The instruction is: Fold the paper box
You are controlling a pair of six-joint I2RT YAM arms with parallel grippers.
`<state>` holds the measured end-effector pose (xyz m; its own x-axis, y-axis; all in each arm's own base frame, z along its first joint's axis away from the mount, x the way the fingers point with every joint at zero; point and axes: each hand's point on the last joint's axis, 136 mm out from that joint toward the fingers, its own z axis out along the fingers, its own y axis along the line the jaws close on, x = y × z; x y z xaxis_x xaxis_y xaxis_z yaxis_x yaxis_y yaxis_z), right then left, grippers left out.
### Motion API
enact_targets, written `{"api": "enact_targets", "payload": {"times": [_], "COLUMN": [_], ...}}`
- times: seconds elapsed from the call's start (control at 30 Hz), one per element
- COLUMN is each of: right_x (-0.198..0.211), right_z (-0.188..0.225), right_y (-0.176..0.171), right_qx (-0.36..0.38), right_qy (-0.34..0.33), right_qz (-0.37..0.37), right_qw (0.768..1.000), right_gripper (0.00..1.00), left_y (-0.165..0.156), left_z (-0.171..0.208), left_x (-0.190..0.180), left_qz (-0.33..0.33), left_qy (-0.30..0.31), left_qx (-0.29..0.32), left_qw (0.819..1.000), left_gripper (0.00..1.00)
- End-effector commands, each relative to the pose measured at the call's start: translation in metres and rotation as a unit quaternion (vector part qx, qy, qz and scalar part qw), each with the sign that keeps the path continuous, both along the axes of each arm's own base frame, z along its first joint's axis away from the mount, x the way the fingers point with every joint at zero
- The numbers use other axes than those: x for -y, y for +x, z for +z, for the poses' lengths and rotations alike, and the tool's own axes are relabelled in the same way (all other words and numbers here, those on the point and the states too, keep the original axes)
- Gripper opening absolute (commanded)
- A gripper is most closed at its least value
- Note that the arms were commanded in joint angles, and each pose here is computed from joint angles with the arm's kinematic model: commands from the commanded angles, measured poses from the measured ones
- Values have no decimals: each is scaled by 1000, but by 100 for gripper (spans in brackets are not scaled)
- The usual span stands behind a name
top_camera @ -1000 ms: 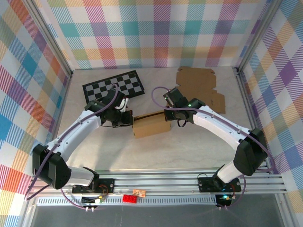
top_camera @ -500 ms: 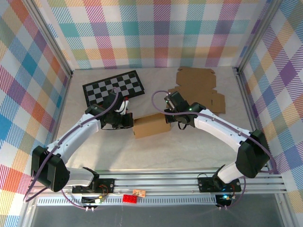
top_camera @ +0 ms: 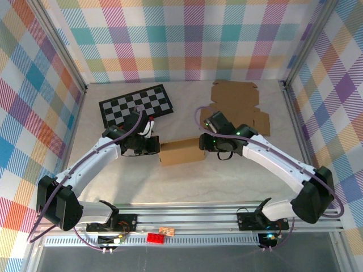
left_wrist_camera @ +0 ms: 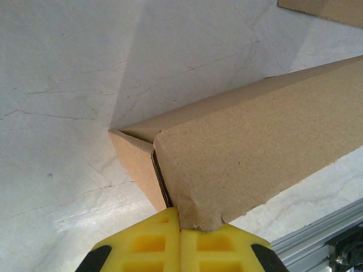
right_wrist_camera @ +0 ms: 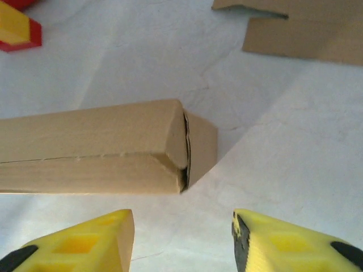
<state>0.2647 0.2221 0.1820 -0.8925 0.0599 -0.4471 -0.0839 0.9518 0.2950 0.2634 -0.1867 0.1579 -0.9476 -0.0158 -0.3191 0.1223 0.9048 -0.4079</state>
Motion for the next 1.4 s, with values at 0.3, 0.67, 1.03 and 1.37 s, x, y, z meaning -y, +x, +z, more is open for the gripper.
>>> {"api": "enact_targets", "payload": {"times": [0.3,0.67,1.03,1.37], "right_x": [-17,-28,-20,-14], "right_z": [18,-12,-44,-58], "right_y": [4,31,25,17], "right_qx": [-146,-178,-182,-192], "right_qy": [308,376,353,330], "right_qz": [-298,-377,-393,-400], "right_qw": [892,828,830,833], "right_gripper": [80,79,54,47], "left_y": [-17,-17,-17,-16], "left_z": [-18,-18,-6,53], "left_x": [-5,-2,1,-3], "left_qz": [-12,-14,-4,126], "left_qy": [33,31,14,-103], "left_qx": [-35,-35,-33,-26], "left_qw": [999,999,999,986], "left_gripper": [0,0,12,51]}}
